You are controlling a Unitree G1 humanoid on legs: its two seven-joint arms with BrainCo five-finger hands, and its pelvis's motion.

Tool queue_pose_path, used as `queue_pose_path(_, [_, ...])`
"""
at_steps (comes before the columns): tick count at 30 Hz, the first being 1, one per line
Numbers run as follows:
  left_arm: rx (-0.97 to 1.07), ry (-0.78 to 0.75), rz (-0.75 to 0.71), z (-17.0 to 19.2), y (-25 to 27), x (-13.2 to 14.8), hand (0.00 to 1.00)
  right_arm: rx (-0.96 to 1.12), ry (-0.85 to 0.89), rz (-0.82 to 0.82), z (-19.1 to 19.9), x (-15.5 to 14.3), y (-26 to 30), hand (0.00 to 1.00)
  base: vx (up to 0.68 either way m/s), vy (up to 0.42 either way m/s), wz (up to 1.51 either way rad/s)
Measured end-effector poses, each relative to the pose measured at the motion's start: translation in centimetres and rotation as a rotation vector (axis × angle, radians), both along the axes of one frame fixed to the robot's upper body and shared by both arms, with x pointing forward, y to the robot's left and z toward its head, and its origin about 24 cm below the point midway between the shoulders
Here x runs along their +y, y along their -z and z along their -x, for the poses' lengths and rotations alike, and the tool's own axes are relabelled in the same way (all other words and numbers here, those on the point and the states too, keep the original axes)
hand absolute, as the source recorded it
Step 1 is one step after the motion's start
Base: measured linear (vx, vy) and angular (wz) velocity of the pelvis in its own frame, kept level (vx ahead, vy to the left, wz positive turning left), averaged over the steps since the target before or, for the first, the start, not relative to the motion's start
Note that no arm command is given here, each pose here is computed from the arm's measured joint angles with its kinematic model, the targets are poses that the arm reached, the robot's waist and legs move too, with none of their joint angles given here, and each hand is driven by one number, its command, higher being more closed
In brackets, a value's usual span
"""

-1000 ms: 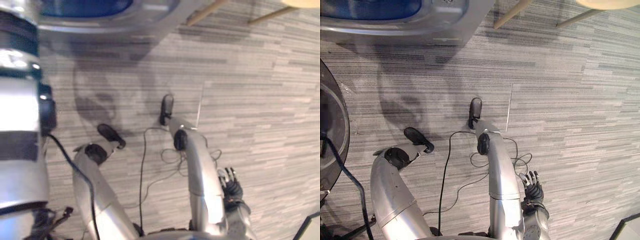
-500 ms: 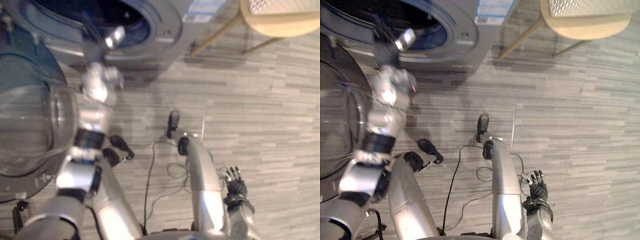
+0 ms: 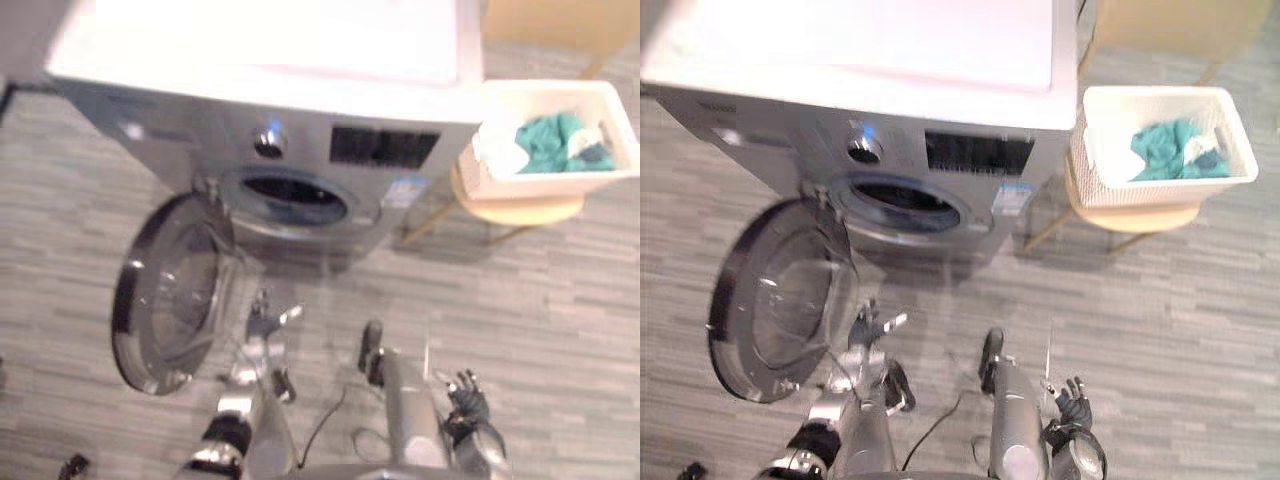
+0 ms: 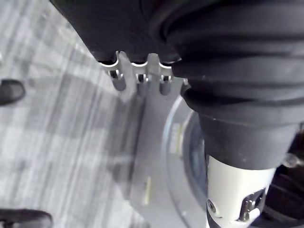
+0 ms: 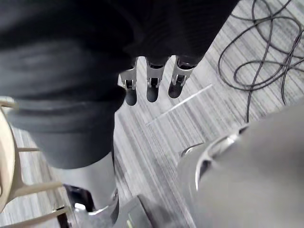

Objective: Pick up the laundry basket with both hands and put the clothes into the washing machine.

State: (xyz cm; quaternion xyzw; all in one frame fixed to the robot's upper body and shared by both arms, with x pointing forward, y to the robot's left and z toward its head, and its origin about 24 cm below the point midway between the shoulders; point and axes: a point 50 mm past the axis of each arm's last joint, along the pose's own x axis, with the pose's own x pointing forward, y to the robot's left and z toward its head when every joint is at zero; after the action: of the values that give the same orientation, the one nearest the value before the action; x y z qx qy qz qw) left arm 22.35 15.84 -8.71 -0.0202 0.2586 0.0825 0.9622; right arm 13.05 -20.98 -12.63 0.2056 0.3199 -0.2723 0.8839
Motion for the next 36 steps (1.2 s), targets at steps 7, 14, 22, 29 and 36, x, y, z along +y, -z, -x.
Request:
queue_pose_path(7, [0.312, 0.066, -0.090, 7.0, 5.1, 1.4, 0.00, 0.225, 0.028, -0.027, 3.4, -0.7, 2.6, 0.00, 0.17, 0.009, 0.11])
queue_pose_path(14, [0.483, -0.006, -0.105, 11.2, 6.9, 3.4, 0.00, 0.333, -0.018, -0.046, 5.3, -0.4, 3.6, 0.00, 0.09, 0.018, -0.07])
queue_pose_path(22, [0.517, -0.065, -0.068, 12.3, 7.2, 3.8, 0.00, 0.402, -0.057, -0.075, 6.8, 0.4, 4.2, 0.00, -0.04, 0.016, 0.01])
queue_pose_path(29, [0.531, -0.149, -0.014, 13.2, 7.4, 4.0, 0.00, 0.397, -0.102, -0.017, 6.2, -0.9, 3.9, 0.00, -0.08, -0.051, -0.30])
queue_pose_path(36, [0.528, -0.217, 0.040, 13.4, 7.6, 3.3, 0.00, 0.351, -0.082, -0.015, 4.9, -1.3, 3.5, 0.00, -0.03, 0.117, -1.18])
